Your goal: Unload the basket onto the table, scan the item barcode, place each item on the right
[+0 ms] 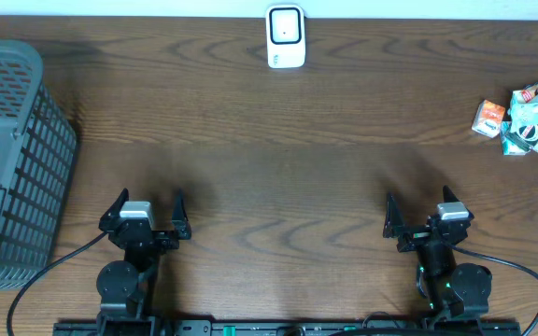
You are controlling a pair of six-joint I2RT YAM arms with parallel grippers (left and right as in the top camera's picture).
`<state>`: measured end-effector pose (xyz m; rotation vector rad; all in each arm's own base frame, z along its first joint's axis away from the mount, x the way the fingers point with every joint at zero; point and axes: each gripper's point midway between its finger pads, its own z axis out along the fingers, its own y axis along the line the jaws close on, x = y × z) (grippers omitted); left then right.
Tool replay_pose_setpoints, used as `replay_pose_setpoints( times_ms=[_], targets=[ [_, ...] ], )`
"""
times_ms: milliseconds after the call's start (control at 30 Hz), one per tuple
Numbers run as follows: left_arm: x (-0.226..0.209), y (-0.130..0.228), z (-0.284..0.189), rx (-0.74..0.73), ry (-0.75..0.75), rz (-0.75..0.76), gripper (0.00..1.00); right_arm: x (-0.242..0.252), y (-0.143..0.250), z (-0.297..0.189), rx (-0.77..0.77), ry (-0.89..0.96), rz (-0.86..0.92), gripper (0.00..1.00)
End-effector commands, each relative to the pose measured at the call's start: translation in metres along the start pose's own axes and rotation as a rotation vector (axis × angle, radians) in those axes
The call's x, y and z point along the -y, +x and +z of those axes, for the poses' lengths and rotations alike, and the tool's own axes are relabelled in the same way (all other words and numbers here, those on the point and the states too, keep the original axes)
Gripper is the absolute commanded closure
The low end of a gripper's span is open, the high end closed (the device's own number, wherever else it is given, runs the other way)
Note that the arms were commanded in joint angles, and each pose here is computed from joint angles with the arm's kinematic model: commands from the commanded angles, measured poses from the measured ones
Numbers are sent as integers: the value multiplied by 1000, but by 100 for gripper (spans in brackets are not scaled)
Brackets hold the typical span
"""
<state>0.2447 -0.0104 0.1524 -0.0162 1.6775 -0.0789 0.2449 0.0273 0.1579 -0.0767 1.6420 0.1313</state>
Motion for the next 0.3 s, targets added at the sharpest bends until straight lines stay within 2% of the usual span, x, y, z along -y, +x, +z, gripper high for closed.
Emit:
replay_pose_setpoints(
  times_ms=[0,267],
  targets=[
    [-2,16,1,-48,-8,18,2,3,1,0,-1,15,10,1],
    [-2,16,1,-49,-8,18,2,3,1,0,-1,15,10,1]
  ],
)
